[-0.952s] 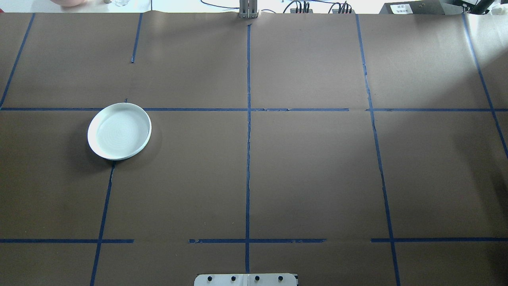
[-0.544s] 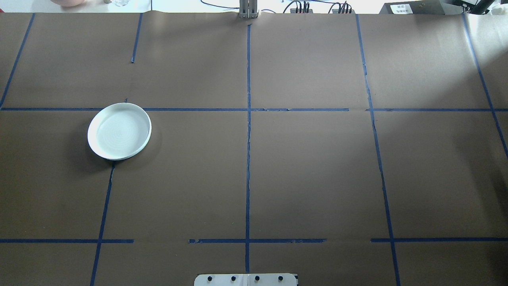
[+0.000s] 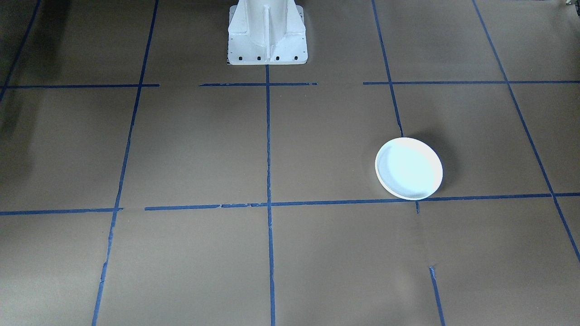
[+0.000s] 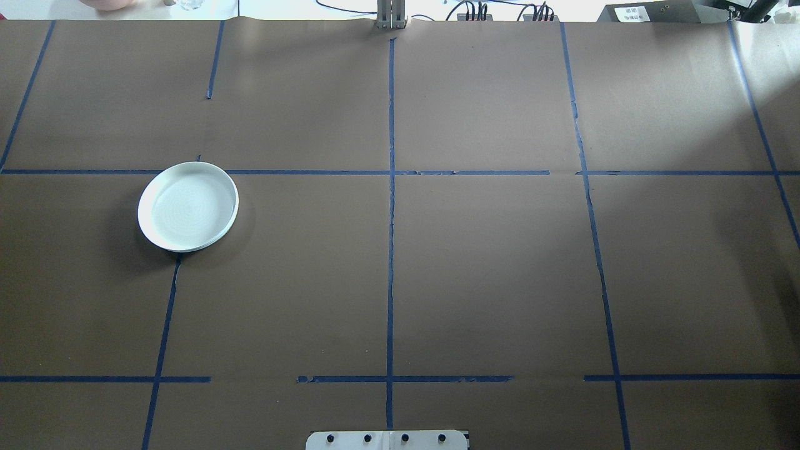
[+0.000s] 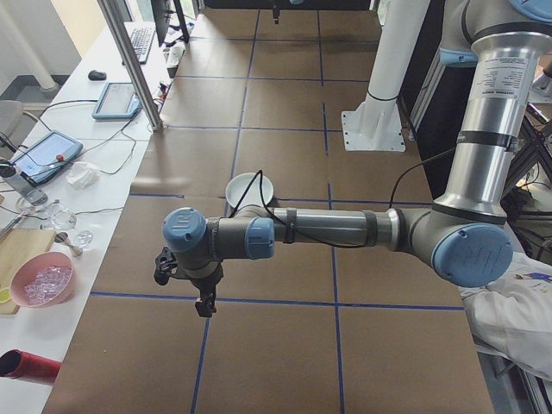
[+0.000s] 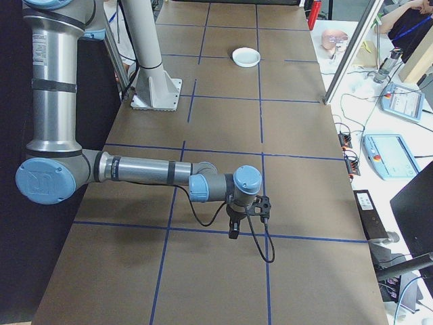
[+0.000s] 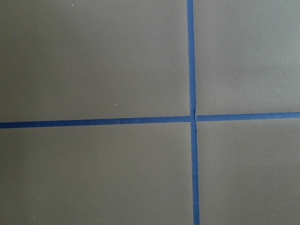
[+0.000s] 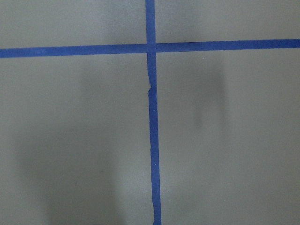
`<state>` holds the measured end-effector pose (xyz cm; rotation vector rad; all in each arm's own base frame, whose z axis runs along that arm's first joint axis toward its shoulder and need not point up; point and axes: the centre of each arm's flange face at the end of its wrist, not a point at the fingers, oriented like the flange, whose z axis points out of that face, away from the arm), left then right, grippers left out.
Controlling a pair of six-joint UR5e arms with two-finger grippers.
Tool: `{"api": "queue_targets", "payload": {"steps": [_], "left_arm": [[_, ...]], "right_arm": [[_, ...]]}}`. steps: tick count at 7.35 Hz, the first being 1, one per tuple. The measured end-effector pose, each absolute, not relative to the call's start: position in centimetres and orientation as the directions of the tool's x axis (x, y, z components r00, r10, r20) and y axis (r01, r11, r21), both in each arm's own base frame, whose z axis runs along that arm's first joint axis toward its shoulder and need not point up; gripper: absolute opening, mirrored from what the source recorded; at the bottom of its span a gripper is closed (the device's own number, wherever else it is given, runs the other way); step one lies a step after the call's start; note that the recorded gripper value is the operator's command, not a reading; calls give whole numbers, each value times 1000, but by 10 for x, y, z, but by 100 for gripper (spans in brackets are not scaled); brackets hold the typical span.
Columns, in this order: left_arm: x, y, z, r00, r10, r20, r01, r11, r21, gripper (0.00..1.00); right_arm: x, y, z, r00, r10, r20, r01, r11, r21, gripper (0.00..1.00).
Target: Stack plate in center
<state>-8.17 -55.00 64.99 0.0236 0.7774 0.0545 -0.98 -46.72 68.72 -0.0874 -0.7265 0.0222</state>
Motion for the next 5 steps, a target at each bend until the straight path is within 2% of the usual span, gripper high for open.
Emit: {"api": "queue_targets", "payload": {"steps": [5], "left_arm": [[-83, -546, 650, 711, 86, -698, -40, 996, 83, 100]], "right_arm": [[-10, -467, 687, 747, 51, 662, 10, 996, -87, 100]]}}
